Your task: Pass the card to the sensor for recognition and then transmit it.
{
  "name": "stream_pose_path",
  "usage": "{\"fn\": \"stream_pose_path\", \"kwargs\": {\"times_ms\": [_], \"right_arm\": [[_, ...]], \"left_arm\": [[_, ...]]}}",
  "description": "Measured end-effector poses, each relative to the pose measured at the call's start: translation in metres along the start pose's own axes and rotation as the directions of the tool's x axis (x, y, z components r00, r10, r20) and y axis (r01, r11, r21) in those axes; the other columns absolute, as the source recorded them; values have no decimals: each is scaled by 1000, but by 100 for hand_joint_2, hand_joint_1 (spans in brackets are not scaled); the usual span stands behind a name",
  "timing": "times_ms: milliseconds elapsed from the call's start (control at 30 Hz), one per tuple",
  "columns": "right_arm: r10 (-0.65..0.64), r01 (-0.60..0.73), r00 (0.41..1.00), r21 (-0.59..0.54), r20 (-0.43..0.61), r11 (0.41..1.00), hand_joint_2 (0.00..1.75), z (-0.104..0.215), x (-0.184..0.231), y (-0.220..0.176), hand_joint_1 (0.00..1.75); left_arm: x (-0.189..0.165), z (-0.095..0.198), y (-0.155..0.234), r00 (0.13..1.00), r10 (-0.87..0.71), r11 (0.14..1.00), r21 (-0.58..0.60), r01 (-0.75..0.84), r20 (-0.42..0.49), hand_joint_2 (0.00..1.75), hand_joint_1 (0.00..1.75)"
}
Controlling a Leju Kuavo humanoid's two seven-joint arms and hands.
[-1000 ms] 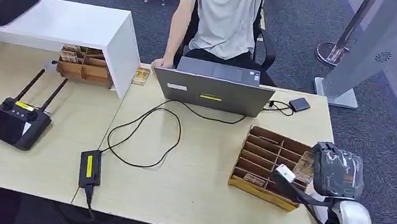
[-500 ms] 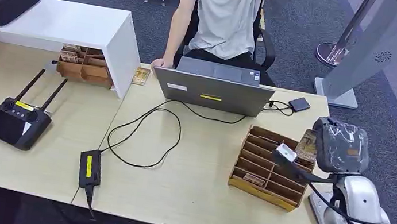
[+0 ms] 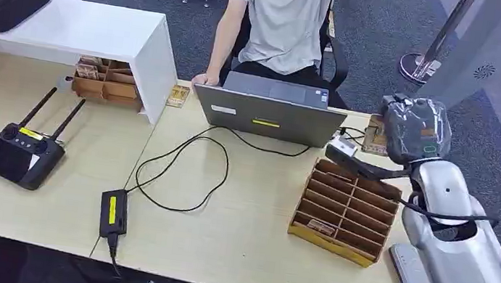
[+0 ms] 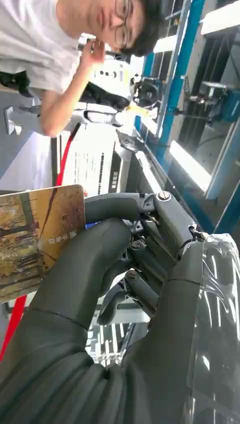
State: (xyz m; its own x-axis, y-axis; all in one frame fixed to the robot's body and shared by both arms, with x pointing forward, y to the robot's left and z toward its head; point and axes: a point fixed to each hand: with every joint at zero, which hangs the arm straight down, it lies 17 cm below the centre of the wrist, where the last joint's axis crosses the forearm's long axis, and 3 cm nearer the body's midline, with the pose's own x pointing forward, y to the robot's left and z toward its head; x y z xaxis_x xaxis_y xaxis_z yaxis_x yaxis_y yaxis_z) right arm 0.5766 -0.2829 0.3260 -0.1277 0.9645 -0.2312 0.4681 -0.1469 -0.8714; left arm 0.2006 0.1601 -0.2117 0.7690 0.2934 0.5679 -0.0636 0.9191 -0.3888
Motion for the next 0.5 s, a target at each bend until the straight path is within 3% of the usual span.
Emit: {"fn": "stream_pose_path", "kwargs": {"times_ms": [500], "right_arm": [[23, -25, 999, 26, 40, 999, 175, -58, 47, -15, 171]], "left_arm": [[0, -4, -14, 999, -30, 999, -39, 29, -24, 175, 0]]}}
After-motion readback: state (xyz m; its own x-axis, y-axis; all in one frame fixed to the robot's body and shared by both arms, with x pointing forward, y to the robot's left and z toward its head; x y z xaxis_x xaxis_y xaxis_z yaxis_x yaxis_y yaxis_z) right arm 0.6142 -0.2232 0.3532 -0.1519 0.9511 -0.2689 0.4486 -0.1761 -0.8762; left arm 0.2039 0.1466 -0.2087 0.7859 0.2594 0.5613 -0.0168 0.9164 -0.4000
